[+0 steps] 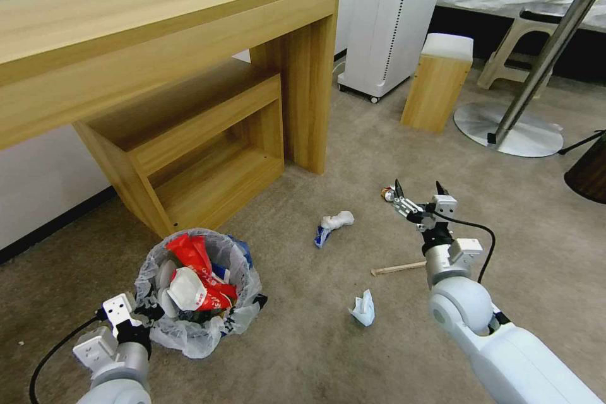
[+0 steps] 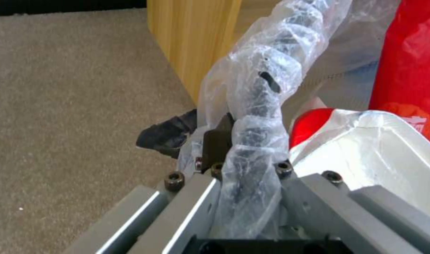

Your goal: Pick up the trash bin and place the garbage on the floor into it.

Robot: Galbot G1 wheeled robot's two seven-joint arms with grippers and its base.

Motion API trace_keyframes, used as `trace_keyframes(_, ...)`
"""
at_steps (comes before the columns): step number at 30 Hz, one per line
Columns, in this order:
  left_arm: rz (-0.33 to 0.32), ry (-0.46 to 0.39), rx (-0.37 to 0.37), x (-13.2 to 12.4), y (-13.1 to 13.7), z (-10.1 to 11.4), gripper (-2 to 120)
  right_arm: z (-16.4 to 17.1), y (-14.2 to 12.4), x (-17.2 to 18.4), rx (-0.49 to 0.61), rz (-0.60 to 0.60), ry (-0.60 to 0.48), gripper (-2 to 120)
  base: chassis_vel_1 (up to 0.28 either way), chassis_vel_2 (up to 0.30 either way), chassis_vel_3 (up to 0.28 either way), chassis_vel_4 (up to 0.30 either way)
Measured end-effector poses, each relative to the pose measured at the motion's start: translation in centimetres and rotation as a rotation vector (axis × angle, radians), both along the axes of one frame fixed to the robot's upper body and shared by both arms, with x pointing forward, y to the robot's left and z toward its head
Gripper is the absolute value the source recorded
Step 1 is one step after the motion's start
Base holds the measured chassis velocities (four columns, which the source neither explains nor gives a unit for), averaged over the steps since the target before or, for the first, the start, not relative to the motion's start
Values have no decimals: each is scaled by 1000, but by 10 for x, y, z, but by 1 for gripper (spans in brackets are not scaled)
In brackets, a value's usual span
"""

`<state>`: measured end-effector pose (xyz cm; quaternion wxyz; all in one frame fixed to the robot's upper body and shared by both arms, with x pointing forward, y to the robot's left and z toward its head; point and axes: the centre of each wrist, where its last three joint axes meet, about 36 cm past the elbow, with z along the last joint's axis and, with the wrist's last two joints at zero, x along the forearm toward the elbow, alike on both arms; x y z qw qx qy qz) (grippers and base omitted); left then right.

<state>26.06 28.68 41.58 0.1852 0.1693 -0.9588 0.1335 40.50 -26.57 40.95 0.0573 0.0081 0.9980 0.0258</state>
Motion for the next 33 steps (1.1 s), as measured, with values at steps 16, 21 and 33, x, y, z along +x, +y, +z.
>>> trace_keyframes(16, -6, 4, 1, -1, 2, 1, 0, -3, -6, -13, -12, -12, 27, 100, -33, 30, 24, -26)
trace_keyframes(21, -6, 0, 2, -2, 3, 3, 0, -5, -4, -13, -14, -10, 30, 100, -162, 169, 158, -186)
trace_keyframes(33, -19, 22, -3, -4, 2, 3, 0, -3, 1, -13, 3, 16, 27, 100, -127, 131, 131, -128)
